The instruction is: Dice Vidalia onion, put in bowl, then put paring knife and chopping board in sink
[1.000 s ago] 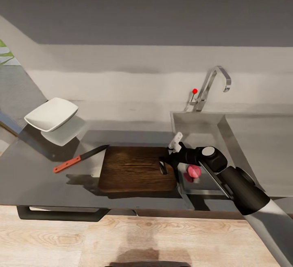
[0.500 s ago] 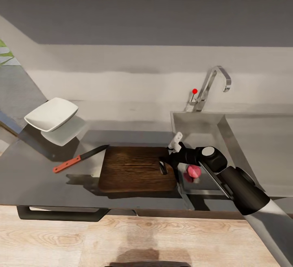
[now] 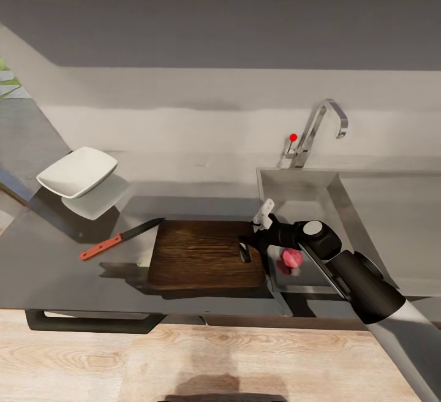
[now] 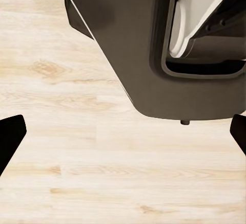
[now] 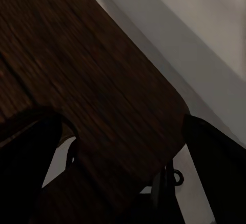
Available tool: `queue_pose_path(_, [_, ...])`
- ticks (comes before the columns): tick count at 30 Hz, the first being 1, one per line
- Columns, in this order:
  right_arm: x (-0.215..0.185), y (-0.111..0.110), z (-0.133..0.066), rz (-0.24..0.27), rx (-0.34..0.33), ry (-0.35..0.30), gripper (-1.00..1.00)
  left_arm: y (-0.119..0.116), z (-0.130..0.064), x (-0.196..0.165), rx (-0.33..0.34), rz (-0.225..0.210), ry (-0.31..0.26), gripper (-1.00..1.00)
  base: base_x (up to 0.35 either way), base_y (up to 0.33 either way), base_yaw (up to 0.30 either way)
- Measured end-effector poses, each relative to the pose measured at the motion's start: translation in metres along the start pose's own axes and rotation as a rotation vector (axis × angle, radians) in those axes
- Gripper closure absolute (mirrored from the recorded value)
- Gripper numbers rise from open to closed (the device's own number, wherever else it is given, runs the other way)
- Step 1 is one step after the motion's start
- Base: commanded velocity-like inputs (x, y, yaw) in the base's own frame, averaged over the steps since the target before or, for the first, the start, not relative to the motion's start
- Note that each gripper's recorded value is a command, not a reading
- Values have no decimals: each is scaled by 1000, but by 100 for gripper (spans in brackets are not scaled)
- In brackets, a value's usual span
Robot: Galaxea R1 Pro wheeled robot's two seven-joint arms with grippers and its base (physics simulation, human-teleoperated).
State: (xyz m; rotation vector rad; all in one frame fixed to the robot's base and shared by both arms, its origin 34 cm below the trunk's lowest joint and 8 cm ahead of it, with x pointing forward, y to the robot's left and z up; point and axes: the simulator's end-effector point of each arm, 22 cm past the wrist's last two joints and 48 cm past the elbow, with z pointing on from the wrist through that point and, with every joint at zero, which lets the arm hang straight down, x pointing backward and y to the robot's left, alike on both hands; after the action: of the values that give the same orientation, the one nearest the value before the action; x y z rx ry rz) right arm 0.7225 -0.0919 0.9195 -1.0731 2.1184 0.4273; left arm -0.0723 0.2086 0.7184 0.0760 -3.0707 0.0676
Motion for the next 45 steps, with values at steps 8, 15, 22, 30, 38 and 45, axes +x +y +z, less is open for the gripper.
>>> queue_pose_path(8, [0, 0, 0, 0, 0, 0, 100, 0, 0, 0, 0, 0, 0, -100, 0, 0, 0])
queue_pose_path(15, [-1, 0, 1, -1, -2, -7, 100, 0, 0, 0, 0, 0, 0, -100, 0, 0, 0])
queue_pose_path(22, [-1, 0, 1, 1, -2, -7, 100, 0, 0, 0, 0, 0, 0, -100, 0, 0, 0])
queue_pose_path(30, [-1, 0, 1, 4, -3, -9, 100, 0, 0, 0, 0, 0, 0, -100, 0, 0, 0])
queue_pose_path(38, [-8, 4, 9, 5, -3, -29, 100, 1, 0, 2, -5, -2, 4, -100, 0, 0, 0])
queue_pose_path(45, [-12, 7, 14, -3, -4, -39, 100, 1, -1, 2, -4, -1, 4, -100, 0, 0, 0])
